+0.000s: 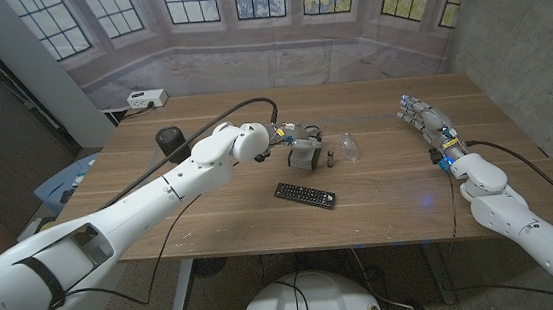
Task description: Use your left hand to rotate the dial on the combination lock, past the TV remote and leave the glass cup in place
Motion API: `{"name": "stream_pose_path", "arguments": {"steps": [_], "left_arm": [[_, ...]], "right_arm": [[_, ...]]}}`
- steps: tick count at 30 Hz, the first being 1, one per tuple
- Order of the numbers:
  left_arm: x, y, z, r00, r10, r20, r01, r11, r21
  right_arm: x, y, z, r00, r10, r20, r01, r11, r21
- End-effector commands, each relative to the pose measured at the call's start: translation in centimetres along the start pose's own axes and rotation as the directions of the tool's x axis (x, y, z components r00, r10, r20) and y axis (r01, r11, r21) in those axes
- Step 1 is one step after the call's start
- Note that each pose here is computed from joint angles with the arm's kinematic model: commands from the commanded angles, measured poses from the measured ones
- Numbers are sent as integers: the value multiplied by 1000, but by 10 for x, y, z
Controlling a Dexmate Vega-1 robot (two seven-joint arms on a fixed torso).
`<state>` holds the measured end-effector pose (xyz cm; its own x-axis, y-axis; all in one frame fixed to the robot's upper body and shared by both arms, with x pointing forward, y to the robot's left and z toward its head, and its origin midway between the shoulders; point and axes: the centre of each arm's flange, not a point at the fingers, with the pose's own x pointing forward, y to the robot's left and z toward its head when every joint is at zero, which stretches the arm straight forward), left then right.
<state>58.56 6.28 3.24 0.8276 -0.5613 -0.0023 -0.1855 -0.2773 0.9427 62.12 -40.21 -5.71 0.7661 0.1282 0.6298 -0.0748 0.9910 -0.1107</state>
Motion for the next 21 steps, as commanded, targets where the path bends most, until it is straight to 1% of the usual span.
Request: {"name": "stream_pose_path", "arguments": {"steps": [1, 9, 21], "left_arm": [[-1, 0, -3, 1000, 7, -9, -7, 1000, 7], [2, -2, -8, 1000, 6, -17, -6, 1000, 12], [6, 2, -9, 1000, 11, -14, -11, 1000, 22]], "right_arm": [[2, 1, 1, 1000, 2, -1, -2, 1000, -3], [3, 1, 2, 1000, -1, -5, 1, 1000, -6], [4, 1, 1, 1000, -1, -7, 1, 1000, -5]]}}
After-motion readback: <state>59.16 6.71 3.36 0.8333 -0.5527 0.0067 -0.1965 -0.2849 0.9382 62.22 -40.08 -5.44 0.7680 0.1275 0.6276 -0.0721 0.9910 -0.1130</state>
